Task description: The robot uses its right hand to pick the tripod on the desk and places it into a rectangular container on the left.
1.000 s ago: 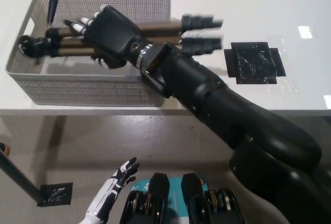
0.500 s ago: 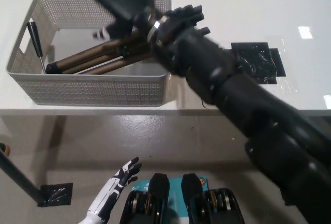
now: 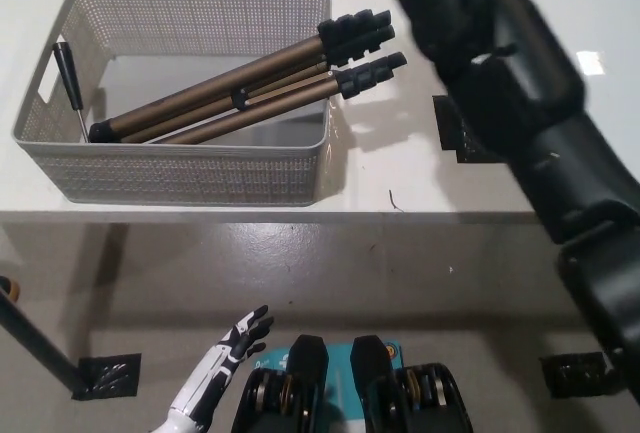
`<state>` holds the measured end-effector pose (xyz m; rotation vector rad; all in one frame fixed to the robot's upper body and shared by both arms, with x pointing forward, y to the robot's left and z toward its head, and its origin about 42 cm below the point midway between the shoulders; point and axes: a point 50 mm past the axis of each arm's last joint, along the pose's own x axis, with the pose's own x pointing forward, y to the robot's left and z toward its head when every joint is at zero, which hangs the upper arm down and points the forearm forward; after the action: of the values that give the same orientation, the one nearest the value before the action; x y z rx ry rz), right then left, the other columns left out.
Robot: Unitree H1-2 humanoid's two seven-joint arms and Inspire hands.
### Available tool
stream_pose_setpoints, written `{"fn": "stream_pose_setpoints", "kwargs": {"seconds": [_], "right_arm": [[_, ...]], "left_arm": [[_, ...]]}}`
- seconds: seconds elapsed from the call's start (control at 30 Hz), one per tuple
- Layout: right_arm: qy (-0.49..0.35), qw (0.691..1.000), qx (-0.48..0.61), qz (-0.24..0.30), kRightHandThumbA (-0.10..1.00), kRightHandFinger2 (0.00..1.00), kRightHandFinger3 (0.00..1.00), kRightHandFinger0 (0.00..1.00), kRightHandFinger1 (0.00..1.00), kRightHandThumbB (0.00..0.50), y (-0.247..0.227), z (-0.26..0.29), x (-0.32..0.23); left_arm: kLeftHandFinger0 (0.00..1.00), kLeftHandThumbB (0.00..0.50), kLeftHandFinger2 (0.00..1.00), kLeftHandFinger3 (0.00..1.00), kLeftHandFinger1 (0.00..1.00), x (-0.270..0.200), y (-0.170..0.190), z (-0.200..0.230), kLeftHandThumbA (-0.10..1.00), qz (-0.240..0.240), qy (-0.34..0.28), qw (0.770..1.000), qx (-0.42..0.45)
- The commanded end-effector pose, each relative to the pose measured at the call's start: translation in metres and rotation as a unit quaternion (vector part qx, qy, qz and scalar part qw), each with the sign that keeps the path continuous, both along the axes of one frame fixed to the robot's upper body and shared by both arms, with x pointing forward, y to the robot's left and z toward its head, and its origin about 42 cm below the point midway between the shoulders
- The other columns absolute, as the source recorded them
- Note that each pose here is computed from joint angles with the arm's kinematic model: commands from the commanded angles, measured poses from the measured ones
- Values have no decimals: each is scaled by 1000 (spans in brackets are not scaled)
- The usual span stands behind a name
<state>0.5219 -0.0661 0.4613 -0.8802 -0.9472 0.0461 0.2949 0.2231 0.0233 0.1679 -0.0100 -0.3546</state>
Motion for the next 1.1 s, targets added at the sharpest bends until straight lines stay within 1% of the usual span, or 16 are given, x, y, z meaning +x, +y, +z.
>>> {"fn": "stream_pose_setpoints", "kwargs": {"seconds": [0.0, 0.03, 0.13, 0.27, 0.3, 0.33, 0.4, 0.43, 0.47, 0.53, 0.63, 0.73, 0.8, 0.9, 0.97, 1.07], "right_arm": [[-180, 939, 238, 170, 1000, 1000, 1000, 1000, 1000, 381, -180, 66, -192], [-175, 940, 243, 165, 1000, 1000, 1000, 1000, 1000, 406, -183, 44, -202], [-125, 942, 264, 166, 1000, 1000, 1000, 1000, 1000, 382, -187, -41, -236], [-46, 942, 303, 137, 1000, 1000, 1000, 1000, 1000, 359, -167, -137, -248], [27, 942, 306, 137, 1000, 1000, 1000, 1000, 1000, 340, -160, -183, -251], [39, 941, 308, 135, 1000, 1000, 1000, 1000, 1000, 339, -159, -191, -251], [116, 930, 327, 119, 1000, 1000, 1000, 1000, 1000, 330, -152, -242, -249], [144, 926, 332, 105, 1000, 1000, 1000, 1000, 1000, 338, -148, -258, -249], [187, 920, 335, 81, 1000, 1000, 1000, 1000, 1000, 370, -143, -283, -248], [220, 912, 338, 73, 1000, 1000, 1000, 1000, 1000, 330, -139, -304, -247], [274, 892, 351, 74, 1000, 1000, 1000, 1000, 1000, 327, -133, -330, -245], [328, 869, 362, 79, 1000, 1000, 1000, 1000, 1000, 269, -126, -348, -249], [338, 859, 375, 83, 1000, 1000, 1000, 1000, 1000, 222, -121, -358, -248], [362, 846, 381, 87, 1000, 1000, 1000, 1000, 1000, 230, -117, -367, -248], [387, 828, 394, 94, 1000, 1000, 1000, 1000, 1000, 196, -114, -374, -249], [402, 817, 402, 96, 1000, 1000, 1000, 1000, 1000, 166, -116, -379, -245]], "left_arm": [[1000, 500, 1000, 1000, 1000, 9, 5, 12, 1000, 11, -30, 999, -12], [1000, 500, 1000, 1000, 1000, 9, 5, 12, 1000, 13, -29, 999, -13], [1000, 500, 1000, 1000, 1000, 10, 6, 15, 1000, 17, -36, 999, -15], [1000, 500, 1000, 1000, 1000, 22, 6, 22, 1000, 26, -52, 998, -21], [1000, 500, 1000, 1000, 1000, 25, 7, 25, 1000, 29, -51, 998, -21], [1000, 500, 1000, 1000, 1000, 27, 7, 27, 1000, 30, -52, 998, -22], [1000, 500, 1000, 1000, 1000, 30, 5, 29, 1000, 33, -55, 998, -23], [1000, 500, 1000, 1000, 1000, 30, 5, 30, 1000, 32, -56, 998, -23], [1000, 500, 1000, 1000, 1000, 30, 5, 30, 1000, 33, -57, 998, -23], [1000, 500, 1000, 1000, 1000, 32, 6, 32, 1000, 31, -62, 997, -20], [1000, 500, 1000, 1000, 1000, 37, 6, 35, 1000, 31, -66, 997, -16], [1000, 500, 1000, 1000, 1000, 40, 8, 37, 1000, 30, -67, 997, -10], [1000, 500, 1000, 1000, 1000, 43, 8, 40, 1000, 30, -70, 997, -10], [1000, 500, 1000, 1000, 1000, 47, 8, 41, 1000, 27, -80, 996, -11], [1000, 500, 1000, 1000, 1000, 47, 8, 42, 1000, 29, -76, 997, -11], [1000, 500, 1000, 1000, 1000, 50, 8, 43, 1000, 28, -80, 996, -12]]}}
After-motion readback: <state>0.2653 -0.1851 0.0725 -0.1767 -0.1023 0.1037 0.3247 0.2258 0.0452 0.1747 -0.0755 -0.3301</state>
